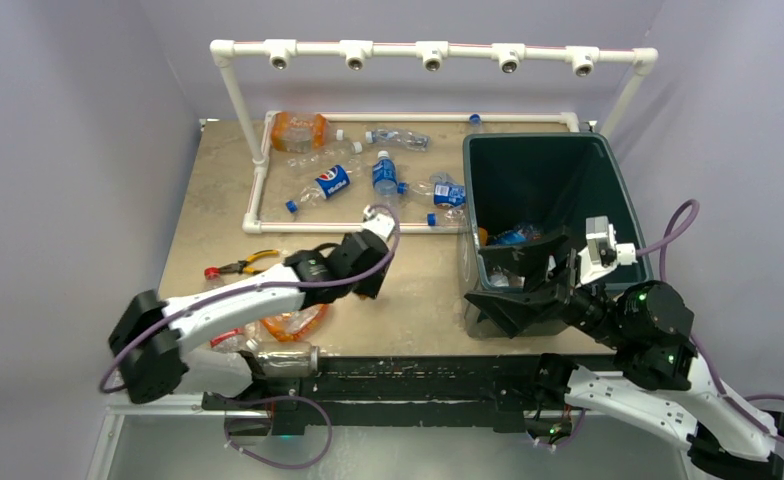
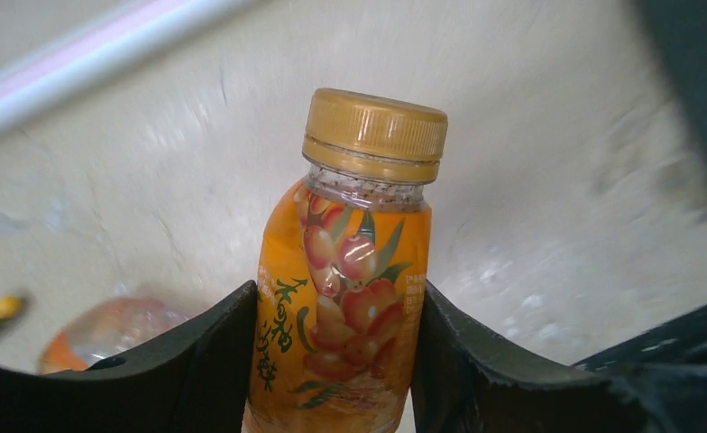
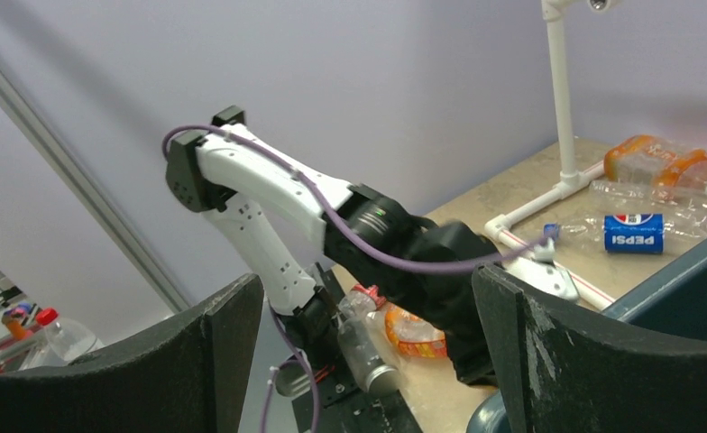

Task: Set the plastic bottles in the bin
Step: Pick up the plastic bottle at the center of the board, then place the plastic bottle in the trash bin.

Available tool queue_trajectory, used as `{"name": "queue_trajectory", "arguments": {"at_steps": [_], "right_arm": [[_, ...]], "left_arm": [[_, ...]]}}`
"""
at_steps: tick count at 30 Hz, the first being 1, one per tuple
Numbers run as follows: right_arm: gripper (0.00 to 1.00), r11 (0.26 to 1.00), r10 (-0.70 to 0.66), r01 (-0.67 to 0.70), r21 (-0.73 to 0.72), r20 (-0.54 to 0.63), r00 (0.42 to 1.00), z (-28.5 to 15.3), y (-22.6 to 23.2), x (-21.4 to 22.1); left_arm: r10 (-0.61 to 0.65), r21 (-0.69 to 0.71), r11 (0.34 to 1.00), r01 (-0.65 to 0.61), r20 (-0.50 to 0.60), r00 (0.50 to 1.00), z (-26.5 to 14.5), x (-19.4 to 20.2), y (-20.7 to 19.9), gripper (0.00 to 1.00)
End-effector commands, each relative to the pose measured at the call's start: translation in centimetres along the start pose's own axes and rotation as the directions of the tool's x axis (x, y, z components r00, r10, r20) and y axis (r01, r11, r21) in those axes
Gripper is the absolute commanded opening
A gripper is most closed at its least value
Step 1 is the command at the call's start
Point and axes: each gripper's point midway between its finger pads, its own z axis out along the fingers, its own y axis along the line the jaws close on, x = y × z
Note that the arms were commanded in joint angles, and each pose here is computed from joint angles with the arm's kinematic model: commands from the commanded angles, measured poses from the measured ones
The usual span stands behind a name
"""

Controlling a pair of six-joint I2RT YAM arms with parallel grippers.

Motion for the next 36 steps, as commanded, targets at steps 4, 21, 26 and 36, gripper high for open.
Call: {"name": "queue_trajectory", "arguments": {"at_steps": [4,21,26,36], "right_arm": [[0.90,0.999,-0.044,0.044,0.001,0.061,0.997,1.5,0.5,-2.9],[0.89,0.991,-0.128,0.129,-0.029,0.040,0.991,10.0,0.8,-3.7],[0.88,0.995,-0.095,0.095,0.009,0.027,0.995,11.3,-0.4,-2.1],[0.88,0.998,-0.048,0.047,0.033,0.013,0.999,13.1,-1.1,-0.8]], "left_arm": [[-0.141,0.198,0.980,0.029,0.581,0.802,-14.4,-14.8,0.9,0.38],[-0.061,0.209,0.903,-0.375,0.927,0.370,-25.2,-16.8,-0.3,0.32],[-0.121,0.275,0.875,-0.400,0.922,0.369,-24.5,-14.3,-1.0,0.34],[-0.114,0.301,0.844,-0.444,0.910,0.399,-24.2,-14.1,-2.4,0.33]]}}
